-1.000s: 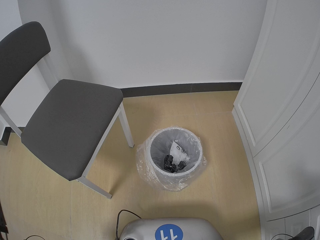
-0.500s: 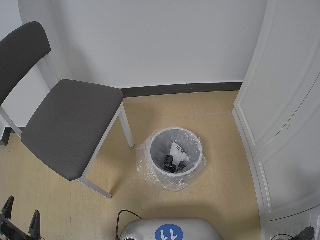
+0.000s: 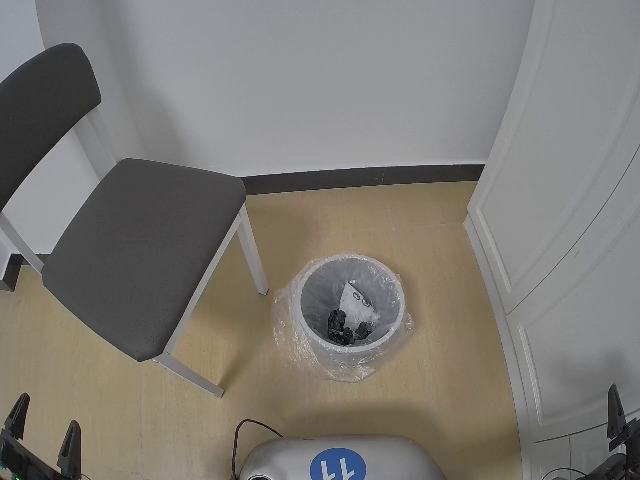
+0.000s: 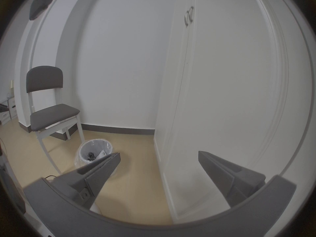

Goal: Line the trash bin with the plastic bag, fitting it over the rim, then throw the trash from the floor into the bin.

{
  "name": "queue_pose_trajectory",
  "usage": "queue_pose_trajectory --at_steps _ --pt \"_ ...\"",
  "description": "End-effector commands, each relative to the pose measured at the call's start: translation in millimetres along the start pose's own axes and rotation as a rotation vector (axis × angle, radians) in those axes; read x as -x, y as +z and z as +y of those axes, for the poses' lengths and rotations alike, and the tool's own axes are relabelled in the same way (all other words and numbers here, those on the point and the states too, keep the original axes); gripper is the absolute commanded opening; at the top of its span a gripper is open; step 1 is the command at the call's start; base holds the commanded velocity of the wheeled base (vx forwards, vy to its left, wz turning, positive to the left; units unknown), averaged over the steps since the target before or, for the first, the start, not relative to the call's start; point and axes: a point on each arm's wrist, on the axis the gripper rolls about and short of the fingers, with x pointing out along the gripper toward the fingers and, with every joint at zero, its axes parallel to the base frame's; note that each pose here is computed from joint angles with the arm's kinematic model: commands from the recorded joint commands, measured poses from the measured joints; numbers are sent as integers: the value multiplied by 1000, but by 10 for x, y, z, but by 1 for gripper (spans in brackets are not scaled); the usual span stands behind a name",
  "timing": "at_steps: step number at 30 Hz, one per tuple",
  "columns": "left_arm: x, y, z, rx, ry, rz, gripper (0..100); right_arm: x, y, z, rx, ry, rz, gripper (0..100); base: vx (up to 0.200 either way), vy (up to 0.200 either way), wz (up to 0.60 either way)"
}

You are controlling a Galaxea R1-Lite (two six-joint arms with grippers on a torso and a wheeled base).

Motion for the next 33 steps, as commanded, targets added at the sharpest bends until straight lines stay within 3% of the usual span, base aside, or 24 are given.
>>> queue_pose_trajectory --at_steps 1,4,8,10,11,17,33 --pt "-3 -50 -1 0 0 2 100 1 -63 8 -24 2 16 100 0 0 0" --pt "-3 -50 -1 2 0 2 100 1 -64 11 -30 14 16 100 0 0 0" --pt "-3 -50 -1 2 0 2 100 3 -66 33 -46 111 14 100 0 0 0" --pt "-3 -50 -1 2 0 2 100 3 -66 34 -49 116 14 100 0 0 0" --pt "-3 -50 -1 0 0 2 100 11 -108 56 -77 199 58 100 0 0 0" --pt "-3 -48 0 5 1 1 100 8 -125 52 -122 171 75 100 0 0 0" --pt "-3 -48 -1 2 0 1 100 7 -130 52 -121 168 77 100 0 0 0"
